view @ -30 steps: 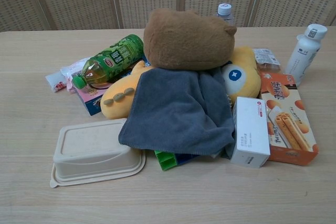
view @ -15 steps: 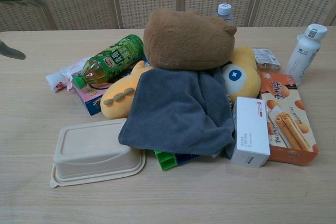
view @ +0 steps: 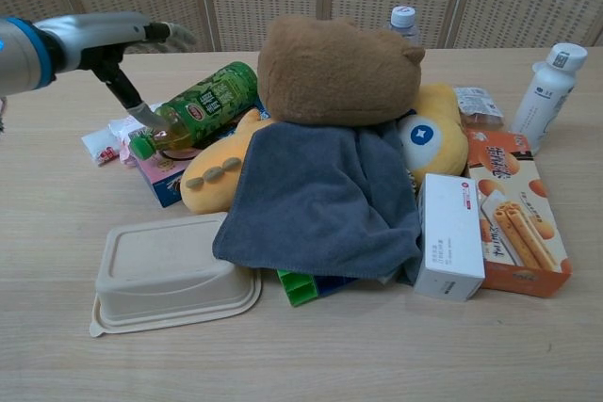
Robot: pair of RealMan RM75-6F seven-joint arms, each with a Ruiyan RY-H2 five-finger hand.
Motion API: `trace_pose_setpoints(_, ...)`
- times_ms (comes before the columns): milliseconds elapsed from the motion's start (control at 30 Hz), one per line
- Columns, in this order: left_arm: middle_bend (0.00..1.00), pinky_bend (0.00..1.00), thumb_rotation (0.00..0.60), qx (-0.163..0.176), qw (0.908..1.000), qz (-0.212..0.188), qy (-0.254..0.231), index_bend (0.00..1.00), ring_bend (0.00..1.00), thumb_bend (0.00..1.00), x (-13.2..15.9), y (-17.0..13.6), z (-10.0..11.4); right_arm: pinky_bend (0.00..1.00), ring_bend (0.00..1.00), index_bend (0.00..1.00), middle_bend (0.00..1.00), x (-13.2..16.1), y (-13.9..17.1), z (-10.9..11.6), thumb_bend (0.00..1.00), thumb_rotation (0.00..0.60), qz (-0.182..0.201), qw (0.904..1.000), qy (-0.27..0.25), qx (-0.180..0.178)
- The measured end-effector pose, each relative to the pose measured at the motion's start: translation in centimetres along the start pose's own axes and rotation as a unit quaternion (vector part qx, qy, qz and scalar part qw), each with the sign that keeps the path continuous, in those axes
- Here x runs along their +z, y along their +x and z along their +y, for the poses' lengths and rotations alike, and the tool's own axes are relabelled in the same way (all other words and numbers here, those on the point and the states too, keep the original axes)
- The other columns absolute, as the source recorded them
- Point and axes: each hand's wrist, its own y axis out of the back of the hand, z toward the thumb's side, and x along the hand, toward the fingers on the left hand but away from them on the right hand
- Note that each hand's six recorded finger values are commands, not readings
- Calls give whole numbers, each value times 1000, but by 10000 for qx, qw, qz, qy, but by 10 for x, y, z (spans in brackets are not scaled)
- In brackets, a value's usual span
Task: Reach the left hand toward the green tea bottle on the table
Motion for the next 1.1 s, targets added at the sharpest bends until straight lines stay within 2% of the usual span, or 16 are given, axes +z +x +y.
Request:
trace_pose_setpoints(433, 35, 9, 600, -310, 9977, 378, -464, 0, 108, 80, 18, 41, -30, 0, 0, 0, 0, -8, 7, 10, 224, 339, -137, 9999, 12, -57)
trace_pose_setpoints(600, 46, 79, 600, -356, 9947, 640, -724, 3, 115, 80, 15, 51, -41, 0, 0, 0, 0, -11, 10, 12, 225, 345, -185, 9998, 41, -60)
trace_pose_setpoints(700, 92, 201, 600, -384, 9918, 747, -963, 58, 187, 103, 17, 55, -45, 0, 0, 0, 0, -12, 11, 14, 223, 342, -208, 9997, 56, -67)
trace_pose_setpoints(767, 168, 370, 600, -368, 9894, 791, -1164, 158, 304, 168, 20, 58, -46, 0, 0, 0, 0, -13, 11, 15, 223, 343, -217, 9997, 60, -74)
trace_pose_setpoints(800, 196, 424, 600, -345, 9883, 810, -1249, 194, 342, 195, 21, 59, -46, 0, 0, 0, 0, -13, 11, 15, 223, 343, -220, 9997, 62, -75)
trace_pose_setpoints(867, 288, 579, 600, -236, 9862, 839, -1404, 315, 462, 301, 24, 61, -43, 0, 0, 0, 0, -13, 11, 16, 223, 343, -223, 9997, 75, -72)
trace_pose_setpoints(967, 386, 685, 600, 9, 9840, 881, -1547, 409, 580, 414, 24, 63, -37, 0, 0, 0, 0, -13, 12, 17, 224, 337, -226, 9997, 71, -69)
trace_pose_setpoints(1100, 449, 742, 600, 274, 9795, 991, -1735, 467, 643, 435, 20, 66, -29, 0, 0, 0, 0, -14, 12, 17, 225, 341, -247, 9997, 51, -66)
